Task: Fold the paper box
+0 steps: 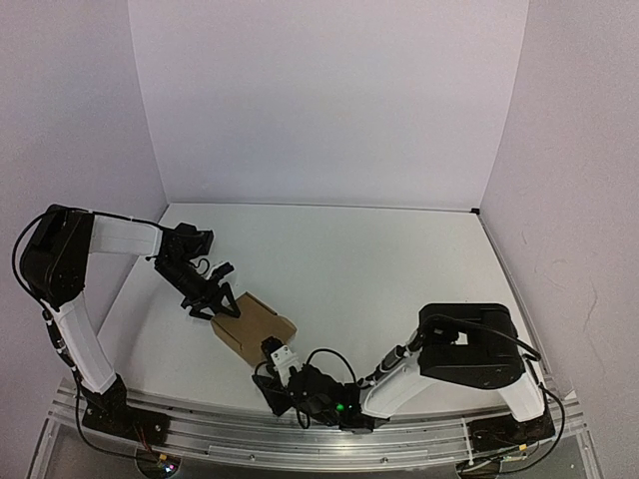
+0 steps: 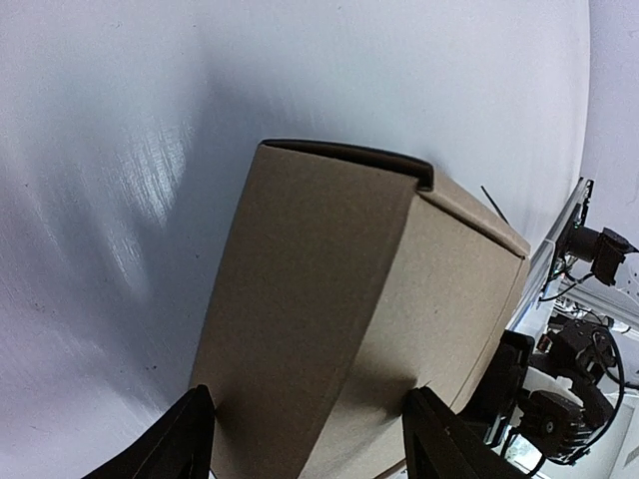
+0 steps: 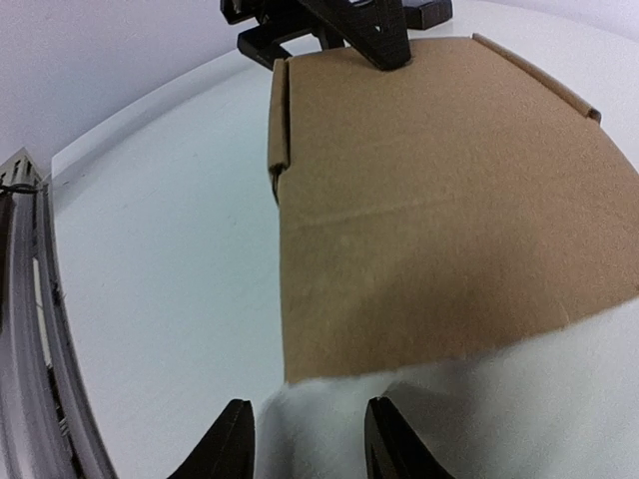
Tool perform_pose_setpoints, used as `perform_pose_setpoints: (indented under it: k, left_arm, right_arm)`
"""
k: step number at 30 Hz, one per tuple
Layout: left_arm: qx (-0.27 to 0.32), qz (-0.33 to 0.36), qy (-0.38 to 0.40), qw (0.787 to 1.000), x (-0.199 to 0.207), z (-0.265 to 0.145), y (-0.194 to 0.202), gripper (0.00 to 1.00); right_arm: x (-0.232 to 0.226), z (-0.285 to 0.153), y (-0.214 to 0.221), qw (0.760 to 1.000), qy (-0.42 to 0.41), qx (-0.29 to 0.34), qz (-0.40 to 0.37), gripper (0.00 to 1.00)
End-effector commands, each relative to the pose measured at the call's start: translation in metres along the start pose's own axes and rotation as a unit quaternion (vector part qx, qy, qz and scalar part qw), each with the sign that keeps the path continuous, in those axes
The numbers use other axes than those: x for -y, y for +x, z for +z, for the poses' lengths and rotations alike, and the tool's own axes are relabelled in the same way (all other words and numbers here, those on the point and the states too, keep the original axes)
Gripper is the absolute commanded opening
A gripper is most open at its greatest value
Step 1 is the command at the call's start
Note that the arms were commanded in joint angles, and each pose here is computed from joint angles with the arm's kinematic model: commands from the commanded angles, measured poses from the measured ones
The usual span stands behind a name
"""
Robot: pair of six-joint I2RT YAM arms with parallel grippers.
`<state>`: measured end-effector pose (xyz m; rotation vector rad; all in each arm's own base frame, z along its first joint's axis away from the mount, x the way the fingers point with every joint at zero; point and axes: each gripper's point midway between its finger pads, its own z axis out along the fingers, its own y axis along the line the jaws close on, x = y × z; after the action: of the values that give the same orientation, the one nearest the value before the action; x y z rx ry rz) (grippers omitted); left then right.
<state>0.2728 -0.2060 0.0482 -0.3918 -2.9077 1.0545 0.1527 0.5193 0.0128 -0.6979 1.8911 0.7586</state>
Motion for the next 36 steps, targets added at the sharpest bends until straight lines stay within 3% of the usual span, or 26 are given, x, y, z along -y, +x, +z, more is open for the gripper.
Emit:
perform_pose_setpoints:
  k: [1,8,14,17,24,29,33,36]
  left_arm:
    - [-0.009,0.003,-0.038,0.999,-0.014,0.001,0.002,0.65]
    - [-0.007,0.022,-0.053,0.998,-0.019,0.001,0.003,0.65]
    - [-0.007,0.066,-0.053,0.996,-0.019,0.001,0.001,0.65]
    - [-0.009,0.081,-0.045,0.996,-0.016,0.002,-0.001,0.65]
    - [-0.018,0.101,-0.036,0.994,-0.015,0.009,0.000,0.65]
    - [-0.022,0.097,-0.038,0.994,-0.018,0.012,-0.002,0.65]
    - [-0.021,0.094,-0.038,0.995,-0.018,0.012,-0.005,0.64]
    - [-0.022,0.095,-0.040,0.994,-0.019,0.012,-0.005,0.64]
  right_arm:
    - [-0.023,-0.028,-0.001,0.997,-0.054,-0.031,0.039,0.43]
    - [-0.016,-0.087,-0.033,0.996,-0.081,-0.031,0.030,0.55]
    - [0.039,-0.103,-0.069,0.996,-0.031,-0.066,0.057,0.62]
    - [0.063,-0.094,-0.083,0.988,-0.037,-0.073,0.128,0.62]
    - [0.066,-0.049,-0.112,0.974,-0.099,-0.089,0.182,0.59]
    - [0.074,-0.022,-0.122,0.977,-0.102,-0.079,0.168,0.58]
    - [0.082,0.001,-0.122,0.978,-0.094,-0.078,0.168,0.44]
    - [0.082,0.008,-0.113,0.977,-0.096,-0.089,0.169,0.43]
